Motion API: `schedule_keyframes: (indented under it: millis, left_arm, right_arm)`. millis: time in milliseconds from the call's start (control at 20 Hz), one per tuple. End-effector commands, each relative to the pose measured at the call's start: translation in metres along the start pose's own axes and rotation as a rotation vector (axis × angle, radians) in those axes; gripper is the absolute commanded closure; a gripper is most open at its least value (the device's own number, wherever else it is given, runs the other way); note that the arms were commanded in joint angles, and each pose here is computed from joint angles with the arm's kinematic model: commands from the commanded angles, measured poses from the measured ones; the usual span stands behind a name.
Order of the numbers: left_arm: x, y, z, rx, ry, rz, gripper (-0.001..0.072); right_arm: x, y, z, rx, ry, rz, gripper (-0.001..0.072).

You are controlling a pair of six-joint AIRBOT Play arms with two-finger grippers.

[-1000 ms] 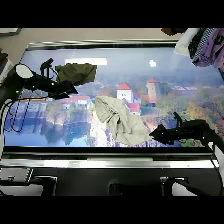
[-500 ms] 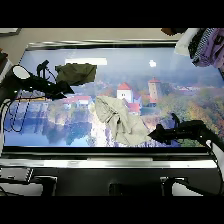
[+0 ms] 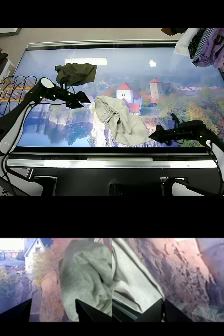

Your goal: Fold the clothes and pants, and hang the long-sleeved shirts on hangers.

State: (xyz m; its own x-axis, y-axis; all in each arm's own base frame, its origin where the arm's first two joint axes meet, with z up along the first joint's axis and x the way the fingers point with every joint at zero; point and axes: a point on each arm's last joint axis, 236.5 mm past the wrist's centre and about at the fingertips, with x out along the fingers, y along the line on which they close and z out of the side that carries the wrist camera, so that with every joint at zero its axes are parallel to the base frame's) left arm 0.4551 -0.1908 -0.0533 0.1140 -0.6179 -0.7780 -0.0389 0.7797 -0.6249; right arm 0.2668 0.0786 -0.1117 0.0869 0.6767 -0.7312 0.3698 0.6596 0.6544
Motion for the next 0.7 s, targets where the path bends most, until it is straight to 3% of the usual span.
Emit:
schedule_keyframes:
  millis: [0, 450, 550, 650]
  left_arm:
    - [0.032, -0.007, -0.002, -0.015, 0.013, -0.034, 0.009]
    - [0.065, -0.041, 0.019, -0.082, -0.1, -0.135, 0.0127]
    - [0.062, -0.047, 0.023, -0.097, -0.113, -0.161, 0.0678]
    - [0.047, -0.054, 0.031, -0.097, -0.13, -0.185, 0.0683]
  right_arm:
    - [0.0, 0.002, -0.003, 0.009, 0.013, 0.009, 0.0678]
    - [0.0, 0.003, 0.0, 0.047, 0.0, 0.011, 0.0678]
    - [-0.001, 0.008, 0.002, 0.059, -0.009, 0.027, 0.0678]
    - [-0.011, 0.016, 0.009, 0.028, -0.062, 0.03, 0.0678]
